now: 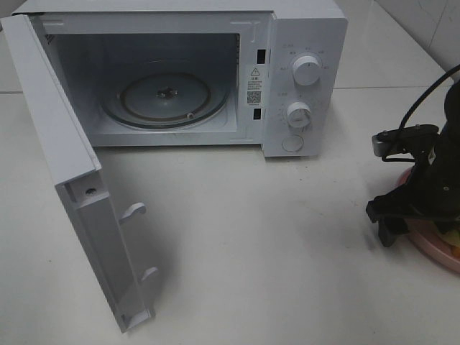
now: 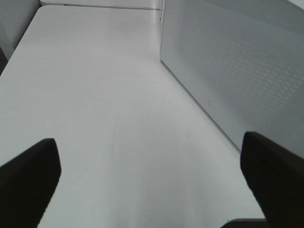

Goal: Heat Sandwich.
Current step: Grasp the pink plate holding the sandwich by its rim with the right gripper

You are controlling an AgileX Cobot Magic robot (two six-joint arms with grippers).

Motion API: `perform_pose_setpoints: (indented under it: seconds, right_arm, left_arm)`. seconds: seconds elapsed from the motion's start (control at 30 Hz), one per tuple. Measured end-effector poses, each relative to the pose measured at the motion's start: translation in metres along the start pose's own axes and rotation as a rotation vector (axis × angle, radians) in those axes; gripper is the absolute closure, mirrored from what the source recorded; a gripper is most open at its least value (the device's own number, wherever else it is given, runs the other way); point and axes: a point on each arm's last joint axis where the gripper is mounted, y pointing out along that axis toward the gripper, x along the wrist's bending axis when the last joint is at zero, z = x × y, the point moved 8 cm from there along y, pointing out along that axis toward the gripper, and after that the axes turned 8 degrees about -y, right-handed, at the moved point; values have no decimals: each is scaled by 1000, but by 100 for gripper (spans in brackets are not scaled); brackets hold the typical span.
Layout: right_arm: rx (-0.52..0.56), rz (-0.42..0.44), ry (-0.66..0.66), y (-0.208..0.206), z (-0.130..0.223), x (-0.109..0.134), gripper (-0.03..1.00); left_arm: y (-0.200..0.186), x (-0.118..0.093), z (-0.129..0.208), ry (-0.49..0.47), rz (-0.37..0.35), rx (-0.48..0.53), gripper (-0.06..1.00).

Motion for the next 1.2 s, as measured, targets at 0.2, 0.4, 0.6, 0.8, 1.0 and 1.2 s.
perform_pose_setpoints:
  seconds: [0.2,0.4,0.6,0.8,1.0,1.2]
  right_arm:
    - [8,-2,-1,4,0,1,16]
    - [10,-2,0,4,0,1,26]
    - [10,1,23,4,0,0,57]
    - [12,18,7,3,0,-3,88]
    - [10,26,-3,3,-1,-5,89]
    - [17,27,-7,3,0,-5,90]
  left_arm:
    - [0,0,0,0,0,0,-3]
    - [0,0,0,0,0,0,-3]
    - [0,0,0,0,0,0,-3]
    - [0,0,0,0,0,0,-3]
    - [0,0,0,0,0,0,-3]
    - [0,0,0,0,0,0,-3]
